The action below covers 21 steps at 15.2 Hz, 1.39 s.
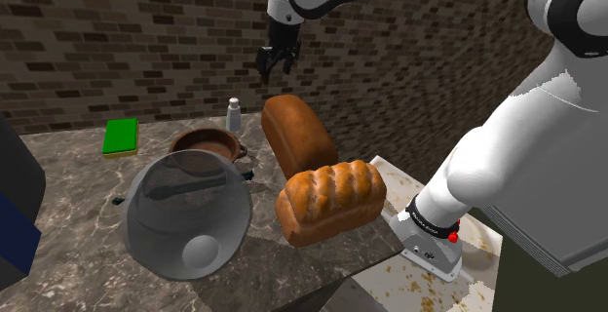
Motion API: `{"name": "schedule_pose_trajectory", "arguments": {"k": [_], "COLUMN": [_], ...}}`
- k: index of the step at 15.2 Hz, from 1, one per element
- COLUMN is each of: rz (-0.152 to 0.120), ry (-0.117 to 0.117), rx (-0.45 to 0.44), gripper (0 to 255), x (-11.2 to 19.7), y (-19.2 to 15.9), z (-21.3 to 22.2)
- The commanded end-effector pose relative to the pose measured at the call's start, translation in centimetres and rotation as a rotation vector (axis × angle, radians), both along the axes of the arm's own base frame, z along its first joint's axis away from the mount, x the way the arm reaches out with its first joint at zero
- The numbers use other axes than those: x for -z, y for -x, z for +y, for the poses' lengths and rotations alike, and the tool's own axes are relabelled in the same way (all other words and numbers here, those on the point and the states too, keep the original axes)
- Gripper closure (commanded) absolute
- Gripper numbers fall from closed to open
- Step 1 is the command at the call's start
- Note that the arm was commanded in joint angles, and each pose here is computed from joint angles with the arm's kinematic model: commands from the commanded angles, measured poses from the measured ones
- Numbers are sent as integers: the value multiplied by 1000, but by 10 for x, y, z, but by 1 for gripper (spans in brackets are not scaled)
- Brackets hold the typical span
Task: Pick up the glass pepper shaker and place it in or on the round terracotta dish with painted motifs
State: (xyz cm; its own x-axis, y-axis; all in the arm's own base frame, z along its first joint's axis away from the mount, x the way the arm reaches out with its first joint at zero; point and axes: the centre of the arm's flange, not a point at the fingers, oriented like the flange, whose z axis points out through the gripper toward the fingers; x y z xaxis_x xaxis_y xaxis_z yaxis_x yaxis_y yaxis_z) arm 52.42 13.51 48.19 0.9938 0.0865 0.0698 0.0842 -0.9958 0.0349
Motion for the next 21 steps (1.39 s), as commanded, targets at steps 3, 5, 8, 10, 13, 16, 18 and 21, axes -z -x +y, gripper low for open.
{"name": "schedule_pose_trajectory", "arguments": {"k": [3,5,8,10,13,16,18,21], "rz": [16,23,34,41,43,43,43,43], "ry": [24,36,55,67,70,70,70,70], "rx": [-33,-49,-73,-90,-94,-94,-94,-94], "gripper": [0,0,0,0,0,0,0,0], "x": [33,48,73,89,104,119,130,133], "y": [-35,-53,-79,-97,-101,-102,-102,-102], "z": [32,47,68,83,86,84,83,83]}}
